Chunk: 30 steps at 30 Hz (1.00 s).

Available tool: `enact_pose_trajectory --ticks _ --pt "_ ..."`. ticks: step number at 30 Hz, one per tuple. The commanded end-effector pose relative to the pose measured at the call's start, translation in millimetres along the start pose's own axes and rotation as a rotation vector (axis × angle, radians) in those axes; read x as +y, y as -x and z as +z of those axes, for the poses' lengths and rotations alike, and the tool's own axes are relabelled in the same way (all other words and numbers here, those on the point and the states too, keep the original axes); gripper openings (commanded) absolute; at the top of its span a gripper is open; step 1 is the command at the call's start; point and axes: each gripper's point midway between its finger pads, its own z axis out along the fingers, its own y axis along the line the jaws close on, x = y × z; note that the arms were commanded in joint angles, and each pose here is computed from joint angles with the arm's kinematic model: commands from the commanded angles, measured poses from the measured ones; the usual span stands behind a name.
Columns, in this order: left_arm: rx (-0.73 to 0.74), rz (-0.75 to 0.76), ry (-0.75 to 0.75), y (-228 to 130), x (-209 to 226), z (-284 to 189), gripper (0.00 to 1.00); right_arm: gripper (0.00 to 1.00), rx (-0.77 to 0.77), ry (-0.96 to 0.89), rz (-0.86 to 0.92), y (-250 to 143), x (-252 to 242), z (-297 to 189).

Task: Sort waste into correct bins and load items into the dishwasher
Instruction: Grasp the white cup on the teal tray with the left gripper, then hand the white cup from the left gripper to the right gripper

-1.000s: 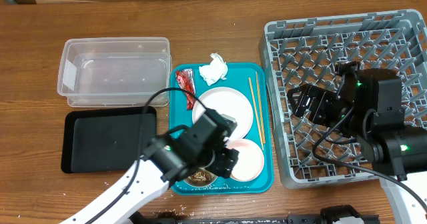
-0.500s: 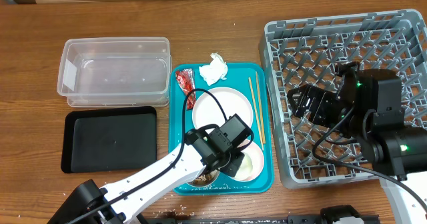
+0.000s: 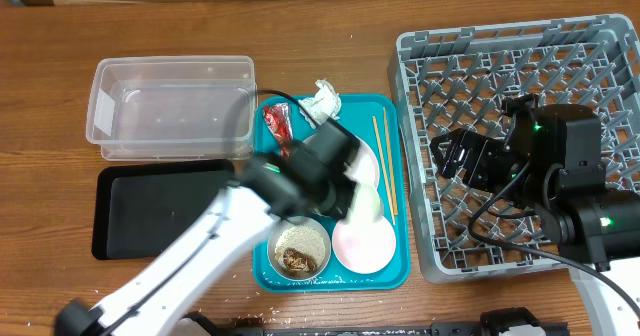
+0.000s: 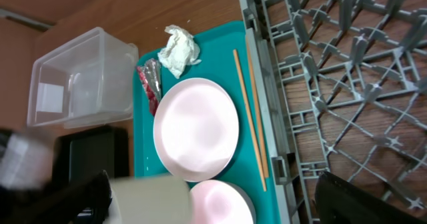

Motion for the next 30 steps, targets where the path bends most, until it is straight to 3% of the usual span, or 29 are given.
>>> enact_pose_trajectory --ticks 1,6,10,19,30 --pt "-0.056 0.008 -0.423 25 -31 -51 0.04 0.97 -0.003 0.135 -0.079 2 27 -10" --pt "-0.124 0.003 -0.896 47 -38 -121 0.04 0.88 0.045 0.618 -0.351 -14 105 -41" --pt "-0.138 0.084 -1.076 45 -51 -151 0.04 0.88 0.037 0.771 -0.431 -17 131 -57" --pt "-0.120 0.095 -1.130 42 -57 -159 0.04 0.93 0.030 0.900 -0.582 -31 171 -62" --pt "-0.131 0.100 -1.109 44 -55 -156 0.04 0.60 0.067 0.912 -0.565 -37 192 -45"
